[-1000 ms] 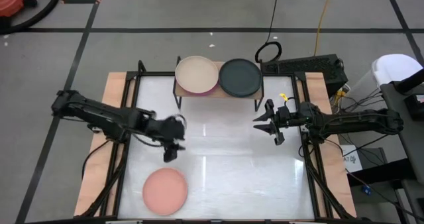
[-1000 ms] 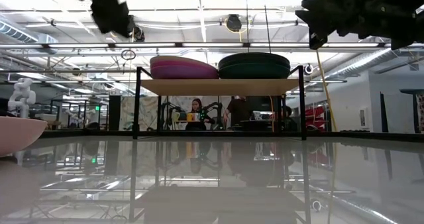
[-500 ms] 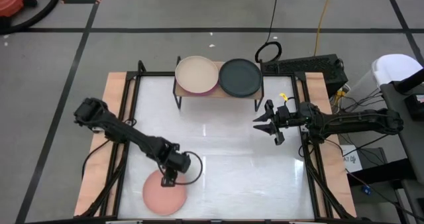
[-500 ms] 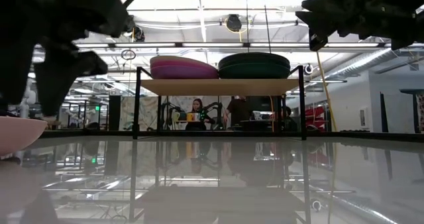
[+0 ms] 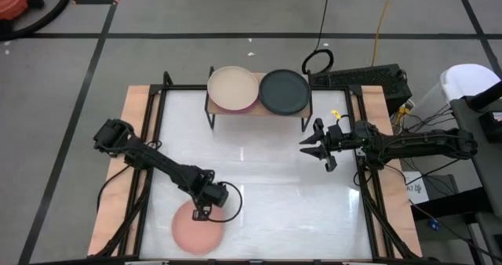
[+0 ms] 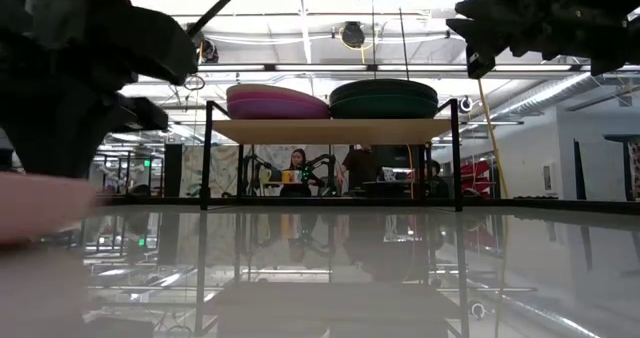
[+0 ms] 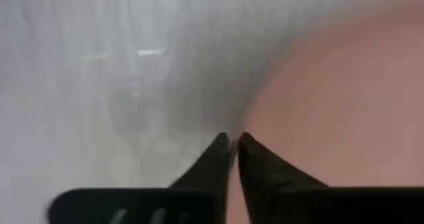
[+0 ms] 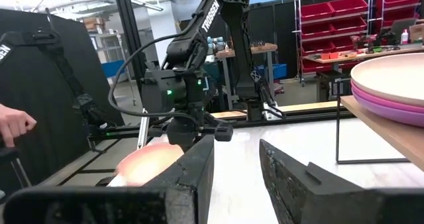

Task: Place and stack plates onto a shelf
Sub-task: Stack the light pink plate on the dark white plate

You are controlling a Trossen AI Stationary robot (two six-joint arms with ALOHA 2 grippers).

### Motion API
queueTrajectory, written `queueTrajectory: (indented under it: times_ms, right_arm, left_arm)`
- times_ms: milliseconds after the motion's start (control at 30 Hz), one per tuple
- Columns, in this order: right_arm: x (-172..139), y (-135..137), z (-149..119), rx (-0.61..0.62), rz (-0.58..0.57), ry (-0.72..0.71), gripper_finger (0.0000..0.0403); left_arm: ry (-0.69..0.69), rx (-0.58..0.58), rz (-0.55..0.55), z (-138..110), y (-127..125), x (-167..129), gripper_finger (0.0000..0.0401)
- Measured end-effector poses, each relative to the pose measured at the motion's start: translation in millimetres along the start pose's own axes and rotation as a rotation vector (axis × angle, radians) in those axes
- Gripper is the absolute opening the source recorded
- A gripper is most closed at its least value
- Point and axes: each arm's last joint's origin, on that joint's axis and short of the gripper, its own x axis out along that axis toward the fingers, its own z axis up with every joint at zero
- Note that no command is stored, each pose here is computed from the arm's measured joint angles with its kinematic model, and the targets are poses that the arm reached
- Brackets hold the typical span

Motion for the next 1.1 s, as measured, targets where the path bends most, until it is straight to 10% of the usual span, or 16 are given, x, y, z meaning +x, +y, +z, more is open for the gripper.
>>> queueTrajectory:
  times_ms: [333,467,667,833,1100]
  right_arm:
    - [0.0,-0.1,-0.6,-0.001,-0.001,0.006,0.0105]
    - [0.0,-0.2,-0.8,-0.002,-0.002,0.008,0.0105]
    - [0.1,-0.2,-0.9,-0.001,-0.002,0.009,0.0105]
    - [0.1,-0.2,-0.8,-0.009,-0.002,0.009,0.0105]
    - [0.0,-0.4,-1.6,-0.003,-0.005,0.017,0.0105]
  left_arm:
    - [0.006,-0.012,-0.018,-0.3,11.2,-14.1,0.0007]
    - [-0.061,-0.014,0.145,-1.1,25.2,-58.1,0.0006]
    - [-0.390,-0.002,0.433,-9.9,50.5,-151.3,0.0006]
    - [-0.774,-0.219,0.701,-25.7,82.3,-217.9,0.0006]
    - [-1.171,-0.465,0.594,-52.0,143.0,-291.1,0.0006]
